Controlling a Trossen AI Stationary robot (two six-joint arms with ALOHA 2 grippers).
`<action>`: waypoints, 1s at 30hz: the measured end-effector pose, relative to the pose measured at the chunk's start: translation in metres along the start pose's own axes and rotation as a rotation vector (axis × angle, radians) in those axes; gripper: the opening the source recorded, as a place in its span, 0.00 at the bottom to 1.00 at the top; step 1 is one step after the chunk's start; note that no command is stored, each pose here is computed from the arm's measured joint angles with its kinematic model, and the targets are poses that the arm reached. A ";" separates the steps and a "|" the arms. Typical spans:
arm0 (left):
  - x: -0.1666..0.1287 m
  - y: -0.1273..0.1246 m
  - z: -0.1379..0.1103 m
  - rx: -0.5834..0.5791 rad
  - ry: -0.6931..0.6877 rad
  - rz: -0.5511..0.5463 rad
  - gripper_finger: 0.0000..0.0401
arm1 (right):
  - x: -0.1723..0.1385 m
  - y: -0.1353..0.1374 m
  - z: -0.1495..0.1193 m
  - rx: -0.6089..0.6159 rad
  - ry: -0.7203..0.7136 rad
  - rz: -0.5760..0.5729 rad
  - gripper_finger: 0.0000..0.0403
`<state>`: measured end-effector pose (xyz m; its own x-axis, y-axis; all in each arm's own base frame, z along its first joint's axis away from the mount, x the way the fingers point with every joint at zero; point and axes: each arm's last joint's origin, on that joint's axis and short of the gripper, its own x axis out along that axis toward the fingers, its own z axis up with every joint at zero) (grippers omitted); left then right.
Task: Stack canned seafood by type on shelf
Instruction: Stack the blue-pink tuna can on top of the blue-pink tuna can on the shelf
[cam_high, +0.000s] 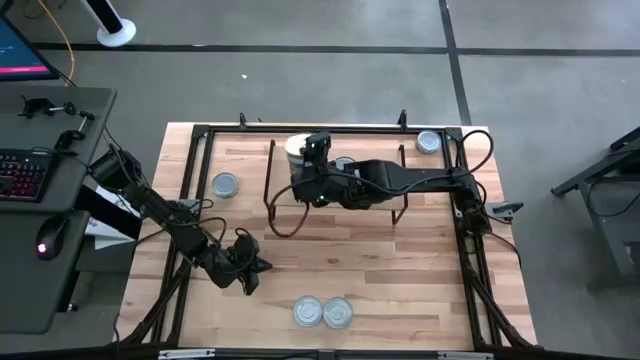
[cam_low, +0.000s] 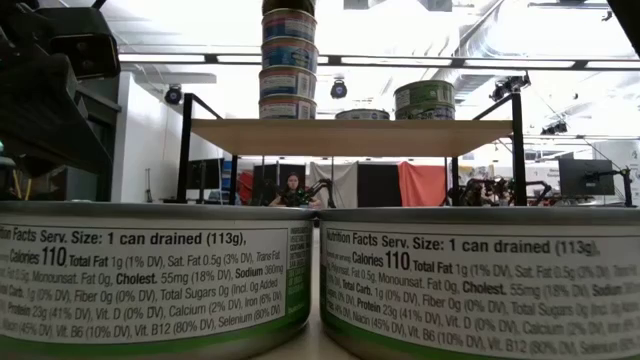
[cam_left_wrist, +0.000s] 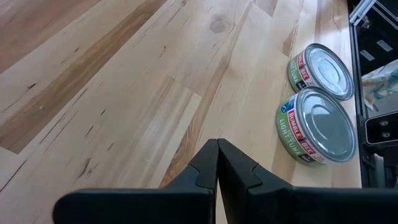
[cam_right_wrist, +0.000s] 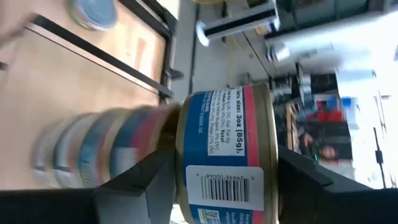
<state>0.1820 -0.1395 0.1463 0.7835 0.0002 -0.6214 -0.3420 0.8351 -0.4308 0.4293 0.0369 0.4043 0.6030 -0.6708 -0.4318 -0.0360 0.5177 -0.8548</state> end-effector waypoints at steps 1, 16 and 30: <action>0.000 0.000 0.000 0.000 0.000 0.000 0.00 | -0.001 0.001 0.001 -0.010 -0.012 0.010 0.51; 0.000 0.000 0.000 0.001 0.001 0.000 0.00 | -0.004 0.002 0.002 -0.007 -0.007 0.001 0.70; 0.000 0.000 0.000 0.003 0.001 0.001 0.00 | -0.003 0.002 0.000 -0.021 0.017 -0.006 0.78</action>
<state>0.1818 -0.1395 0.1462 0.7825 0.0004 -0.6226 -0.3413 0.8366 -0.4284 0.4270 0.0398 0.4037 0.5894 -0.6829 -0.4316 -0.0494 0.5028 -0.8630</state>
